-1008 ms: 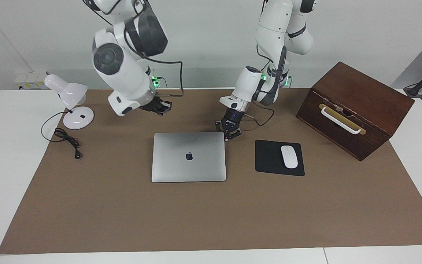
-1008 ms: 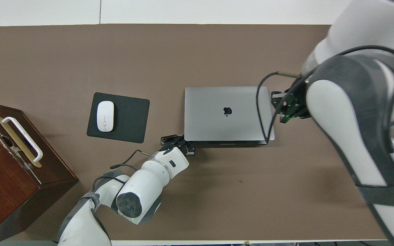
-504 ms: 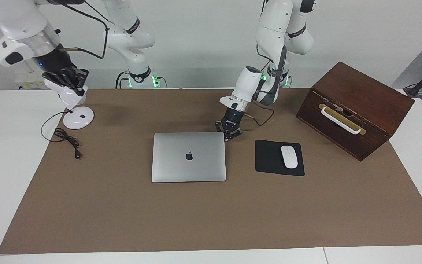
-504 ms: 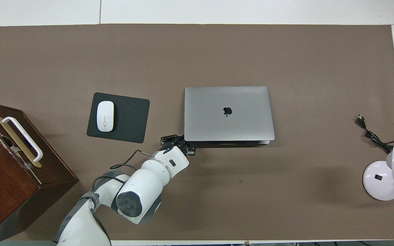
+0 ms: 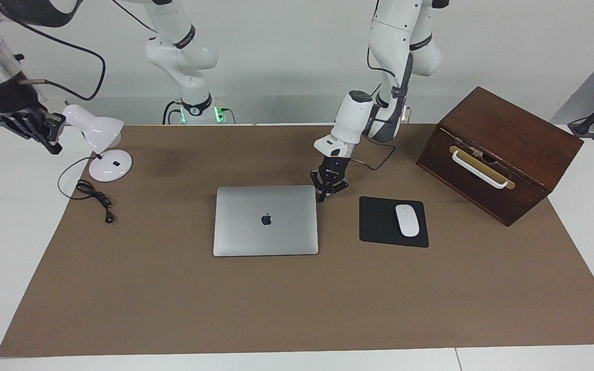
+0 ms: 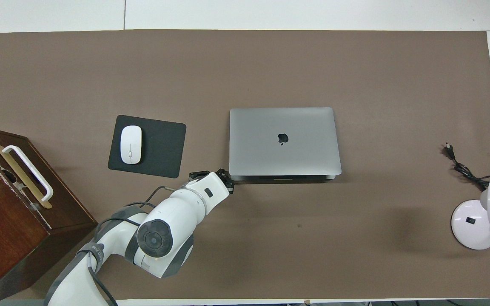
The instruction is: Close laptop with both arms
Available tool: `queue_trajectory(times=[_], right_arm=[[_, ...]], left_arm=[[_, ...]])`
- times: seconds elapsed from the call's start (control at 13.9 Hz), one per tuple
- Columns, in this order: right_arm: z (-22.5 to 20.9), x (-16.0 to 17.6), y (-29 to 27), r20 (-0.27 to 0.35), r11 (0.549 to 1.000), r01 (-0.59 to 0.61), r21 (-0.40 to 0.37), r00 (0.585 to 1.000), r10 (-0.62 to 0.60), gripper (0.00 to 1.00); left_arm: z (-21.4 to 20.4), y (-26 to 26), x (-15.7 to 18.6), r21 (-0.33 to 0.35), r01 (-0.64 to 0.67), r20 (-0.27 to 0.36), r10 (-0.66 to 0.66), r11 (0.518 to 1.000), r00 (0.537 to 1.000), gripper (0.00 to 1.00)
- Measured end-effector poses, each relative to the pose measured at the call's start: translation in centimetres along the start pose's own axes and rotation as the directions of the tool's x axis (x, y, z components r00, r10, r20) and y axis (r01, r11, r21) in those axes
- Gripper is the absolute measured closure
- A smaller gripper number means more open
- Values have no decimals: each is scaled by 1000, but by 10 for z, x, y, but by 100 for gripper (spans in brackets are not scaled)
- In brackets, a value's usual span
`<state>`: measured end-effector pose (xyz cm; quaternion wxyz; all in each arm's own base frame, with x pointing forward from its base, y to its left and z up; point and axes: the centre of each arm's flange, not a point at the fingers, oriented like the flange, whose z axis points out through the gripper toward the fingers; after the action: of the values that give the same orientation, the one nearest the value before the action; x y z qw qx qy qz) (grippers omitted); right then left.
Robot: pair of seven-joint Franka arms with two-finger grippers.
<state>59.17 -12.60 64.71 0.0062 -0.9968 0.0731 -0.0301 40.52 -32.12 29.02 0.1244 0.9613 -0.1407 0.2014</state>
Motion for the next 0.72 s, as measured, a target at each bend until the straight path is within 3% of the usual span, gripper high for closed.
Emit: queue_trajectory(times=[0.14, 0.36, 0.72], right_arm=[[6, 2, -13, 10, 1000, 26, 3, 1000, -26, 93], [5, 1, -48, 8, 996, 85, 7, 996, -85, 59], [5, 1, -70, 3, 992, 124, 13, 992, -124, 1]], left_arm=[[-14, -4, 4, 21, 10, 70, -11, 1000, 997, 99], [-55, -12, 19, 49, 21, 167, -29, 999, 985, 99], [-108, -34, 51, 77, 43, 243, -60, 996, 968, 99]])
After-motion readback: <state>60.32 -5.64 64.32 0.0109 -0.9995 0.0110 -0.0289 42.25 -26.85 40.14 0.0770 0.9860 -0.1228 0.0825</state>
